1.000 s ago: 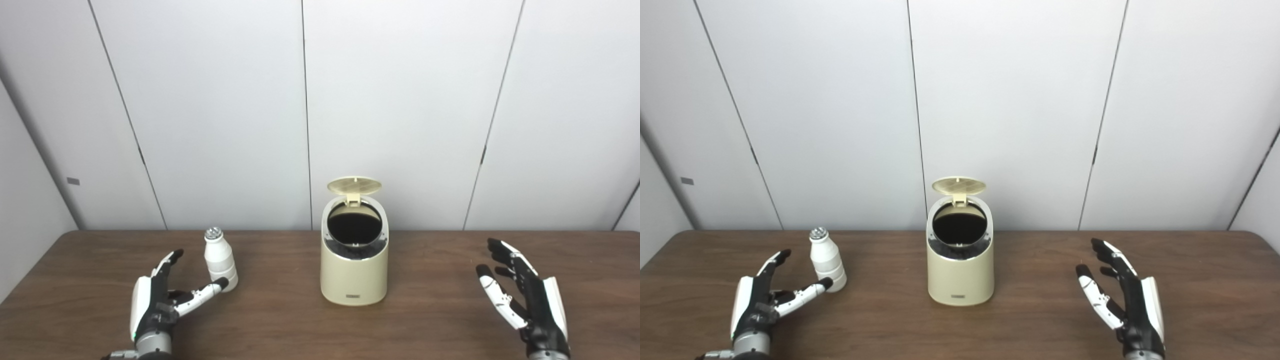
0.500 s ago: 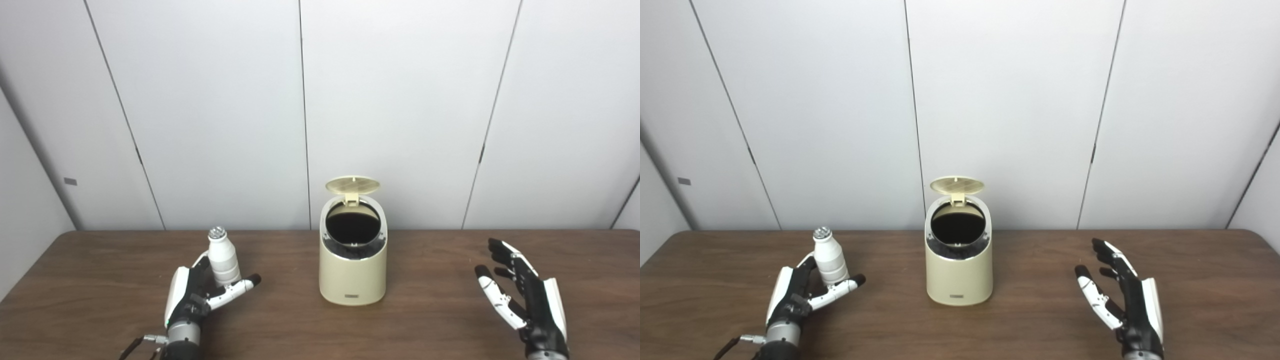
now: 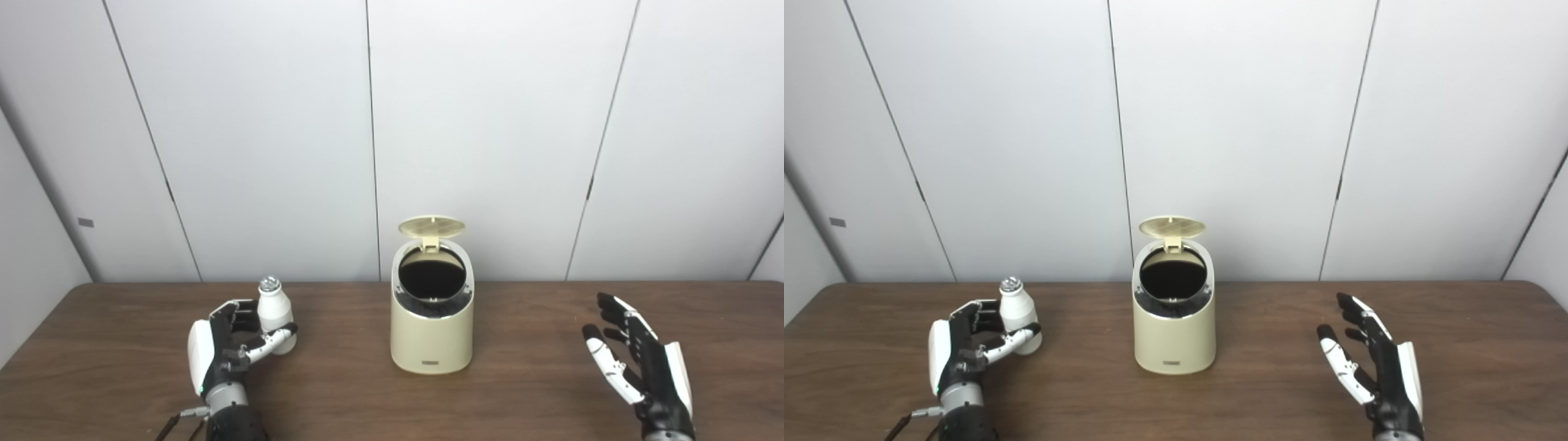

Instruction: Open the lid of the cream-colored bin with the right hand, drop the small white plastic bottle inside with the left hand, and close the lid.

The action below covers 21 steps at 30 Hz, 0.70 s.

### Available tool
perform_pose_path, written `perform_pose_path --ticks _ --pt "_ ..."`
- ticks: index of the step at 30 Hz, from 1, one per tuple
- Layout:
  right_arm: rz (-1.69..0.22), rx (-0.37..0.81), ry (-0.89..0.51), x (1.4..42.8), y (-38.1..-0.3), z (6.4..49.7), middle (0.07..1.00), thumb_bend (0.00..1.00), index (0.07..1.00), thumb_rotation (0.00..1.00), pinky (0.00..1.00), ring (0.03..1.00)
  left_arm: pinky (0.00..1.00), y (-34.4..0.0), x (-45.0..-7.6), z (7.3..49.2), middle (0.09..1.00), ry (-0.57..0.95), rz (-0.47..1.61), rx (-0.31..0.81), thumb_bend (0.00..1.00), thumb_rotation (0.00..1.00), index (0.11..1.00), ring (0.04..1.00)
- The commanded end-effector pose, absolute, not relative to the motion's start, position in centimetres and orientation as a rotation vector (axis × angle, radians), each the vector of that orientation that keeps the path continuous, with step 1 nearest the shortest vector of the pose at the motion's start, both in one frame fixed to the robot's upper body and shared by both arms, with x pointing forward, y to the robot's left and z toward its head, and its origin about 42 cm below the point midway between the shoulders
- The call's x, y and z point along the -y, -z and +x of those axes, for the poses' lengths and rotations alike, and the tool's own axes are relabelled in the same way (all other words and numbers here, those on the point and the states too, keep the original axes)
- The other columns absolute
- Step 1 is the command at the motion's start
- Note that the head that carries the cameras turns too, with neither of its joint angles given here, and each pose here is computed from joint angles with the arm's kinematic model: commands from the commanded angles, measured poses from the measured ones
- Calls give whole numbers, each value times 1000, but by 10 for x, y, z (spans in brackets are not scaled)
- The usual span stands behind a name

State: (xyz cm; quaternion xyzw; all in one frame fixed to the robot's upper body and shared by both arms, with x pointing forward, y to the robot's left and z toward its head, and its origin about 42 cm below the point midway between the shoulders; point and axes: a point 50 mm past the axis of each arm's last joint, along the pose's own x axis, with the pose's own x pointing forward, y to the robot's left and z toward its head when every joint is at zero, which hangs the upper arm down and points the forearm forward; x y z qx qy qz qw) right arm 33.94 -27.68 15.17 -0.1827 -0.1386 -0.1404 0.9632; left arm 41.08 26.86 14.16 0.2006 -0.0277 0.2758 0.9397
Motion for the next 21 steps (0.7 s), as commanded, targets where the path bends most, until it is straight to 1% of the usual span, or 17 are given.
perform_pose_path --ticks 1,2,6,8,10,12,13,14,15,16,17,18,19,20,21 --pt "-344 340 298 276 -169 342 830 213 817 566 758 827 401 -168 -273 423 477 -594 400 179 525 0 486 427" --pt "-340 338 299 276 -168 342 831 213 818 563 762 828 392 -167 -273 422 478 -594 390 179 524 0 485 425" --pt "-333 336 297 274 -168 341 830 206 819 537 765 827 408 -165 -273 420 487 -588 377 186 523 0 478 438" --pt "-331 334 296 275 -167 341 835 203 823 536 775 833 453 -165 -273 418 489 -585 387 191 524 0 475 445" --pt "-326 333 295 274 -167 341 836 206 825 560 779 835 531 -164 -273 417 489 -580 393 193 524 0 476 460" --pt "-322 337 292 274 -168 341 837 203 826 538 780 836 599 -163 -273 417 486 -576 389 197 524 0 478 472" --pt "-324 337 291 274 -168 341 837 204 827 534 780 836 532 -163 -274 416 485 -573 387 199 524 0 479 466" --pt "-324 337 291 274 -168 341 837 205 827 534 780 836 510 -163 -274 416 485 -569 385 200 524 0 479 464" --pt "-323 336 291 274 -168 341 839 205 828 534 783 839 580 -163 -274 415 485 -566 384 202 524 0 479 473" --pt "-319 335 291 274 -168 341 841 206 829 535 787 840 699 -163 -274 414 485 -559 383 212 524 0 479 486" --pt "-317 335 290 274 -168 341 844 210 831 538 792 844 850 -164 -274 413 485 -551 380 224 524 0 479 497" --pt "-318 336 290 274 -168 341 844 212 832 543 794 845 903 -167 -273 412 486 -540 373 247 524 0 478 499" --pt "-321 337 291 274 -169 342 843 211 831 551 790 844 899 -171 -271 410 489 -529 367 270 524 0 475 506" --pt "-328 337 293 275 -169 342 842 212 831 557 789 842 947 -176 -268 408 490 -517 353 303 524 0 474 526" --pt "-333 338 294 275 -169 342 840 215 829 574 786 840 973 -182 -266 406 490 -505 339 333 524 0 474 598"
